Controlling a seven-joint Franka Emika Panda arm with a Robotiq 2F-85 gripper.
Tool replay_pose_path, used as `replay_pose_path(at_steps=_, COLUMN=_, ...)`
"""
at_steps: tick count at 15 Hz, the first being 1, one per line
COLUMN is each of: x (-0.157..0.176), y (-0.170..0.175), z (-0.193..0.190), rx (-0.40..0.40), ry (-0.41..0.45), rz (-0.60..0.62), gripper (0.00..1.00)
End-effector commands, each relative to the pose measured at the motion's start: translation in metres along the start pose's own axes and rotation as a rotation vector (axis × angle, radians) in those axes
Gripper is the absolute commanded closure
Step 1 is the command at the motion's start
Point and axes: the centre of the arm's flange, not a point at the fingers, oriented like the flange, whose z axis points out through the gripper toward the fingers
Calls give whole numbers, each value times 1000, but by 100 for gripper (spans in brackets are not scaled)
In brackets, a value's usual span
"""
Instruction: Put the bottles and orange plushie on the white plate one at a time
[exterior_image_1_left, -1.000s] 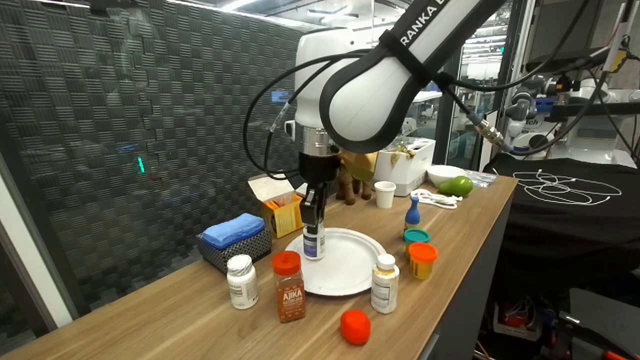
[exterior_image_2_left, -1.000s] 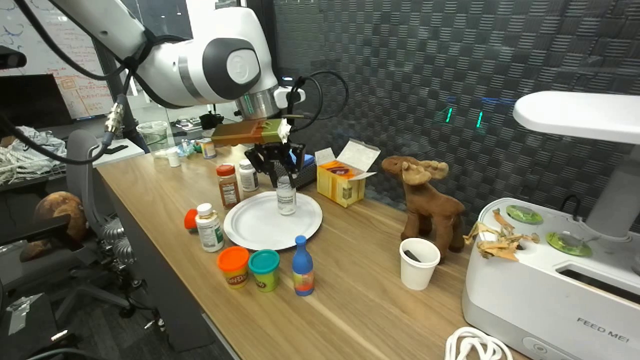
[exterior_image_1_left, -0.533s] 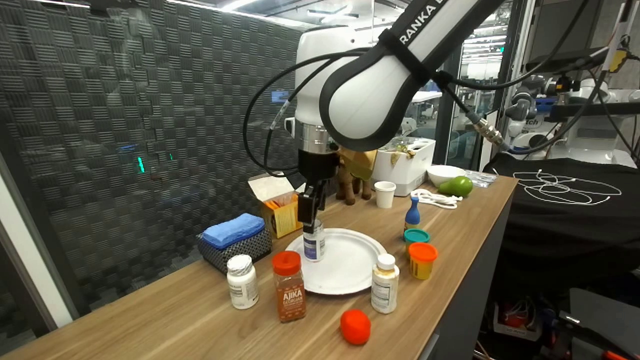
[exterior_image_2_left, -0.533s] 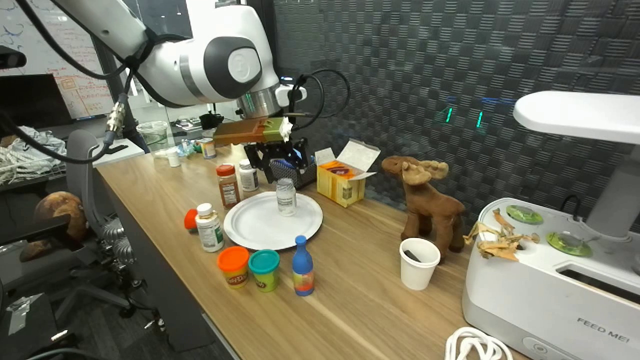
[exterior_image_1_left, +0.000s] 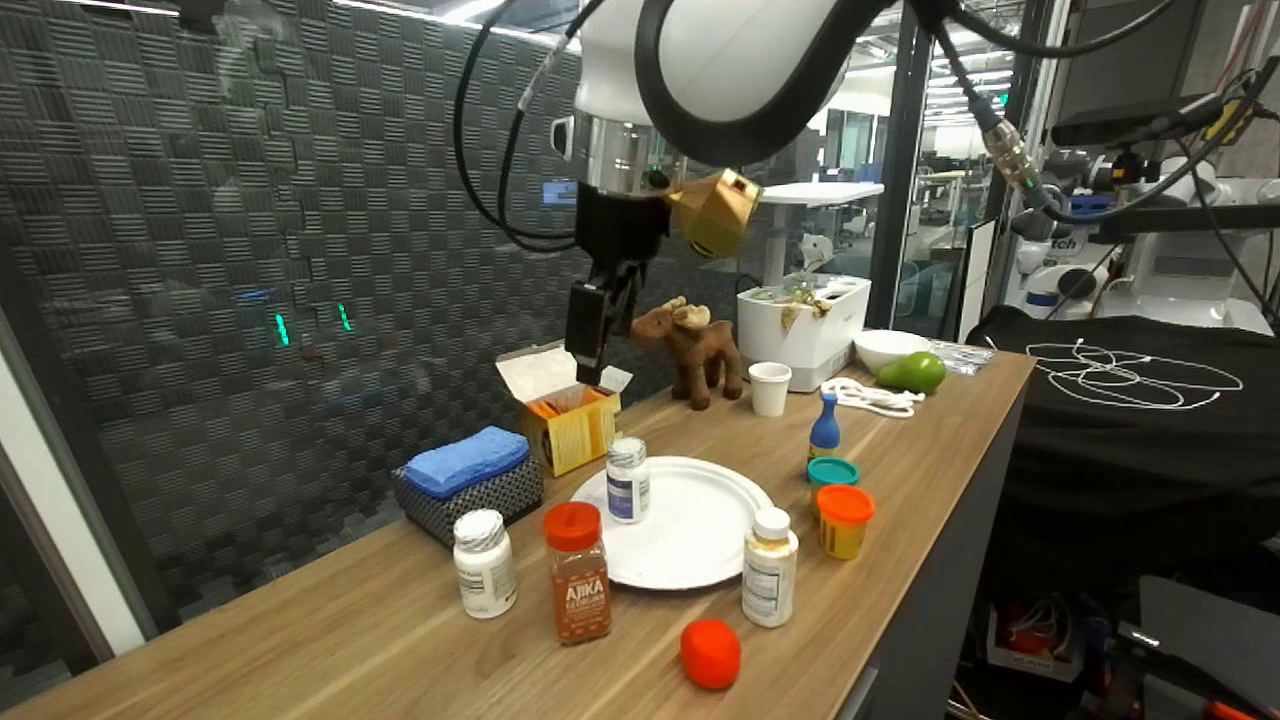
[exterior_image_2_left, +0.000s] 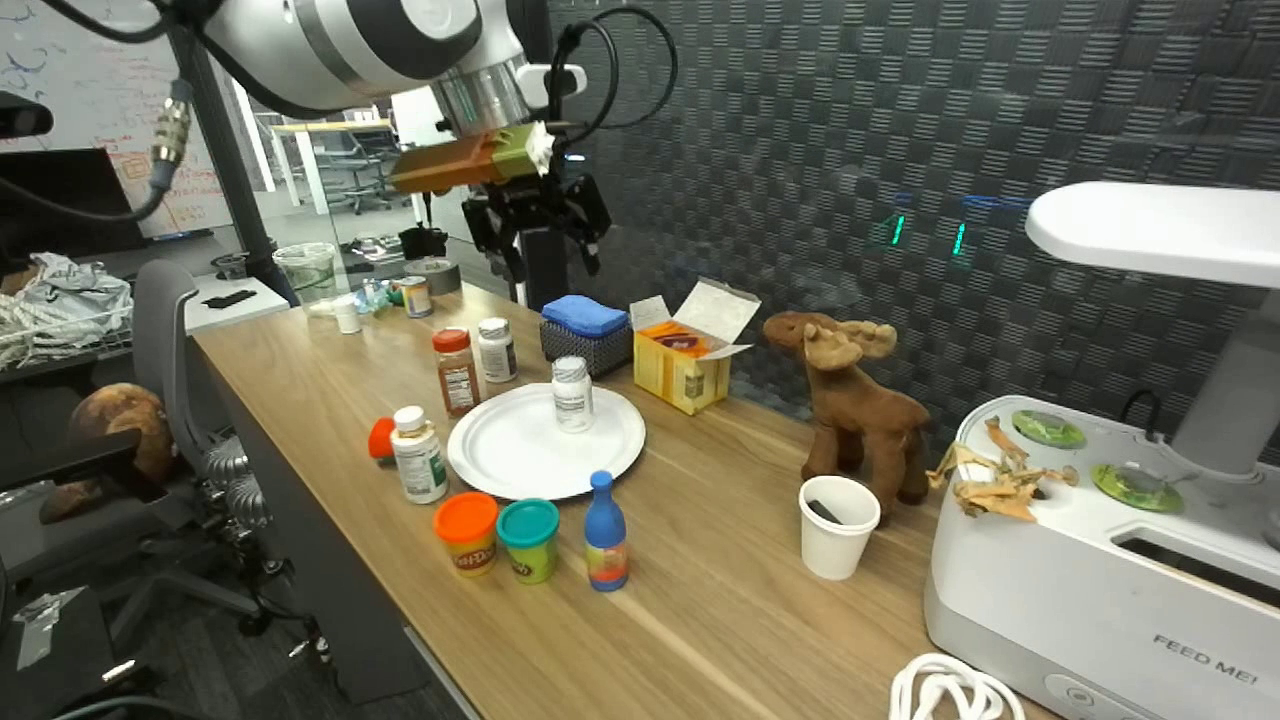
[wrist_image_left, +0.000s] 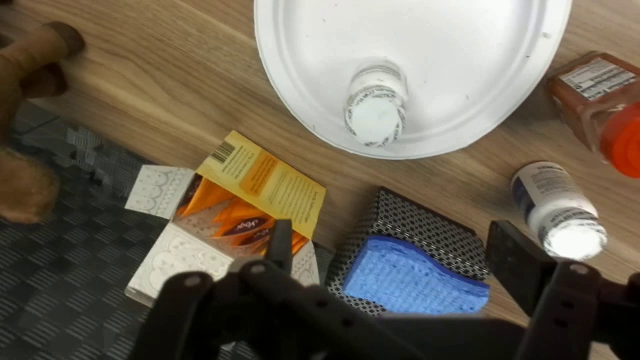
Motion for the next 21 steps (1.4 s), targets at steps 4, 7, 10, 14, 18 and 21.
replay_pose_path(at_steps=4, x=30, y=-73, z=-14, rx=83, ry=-52, rz=-84, gripper=0)
replay_pose_path(at_steps=7, x=36, y=-110, z=1, rx=112, ry=-96, rz=-129, gripper=0)
replay_pose_path(at_steps=10, x=42, y=-135, z=17, rx=148, ry=-92, rz=-182, gripper=0)
replay_pose_path(at_steps=14, x=50, y=-156, z=36, rx=178, ry=-101, rz=-205, gripper=0)
replay_pose_path(at_steps=18, x=56, y=-160, z=53, rx=157, ry=-94, rz=-212, gripper=0)
replay_pose_path(at_steps=21, x=64, y=-154, z=60, rx=134, ry=-88, rz=-217, gripper=0)
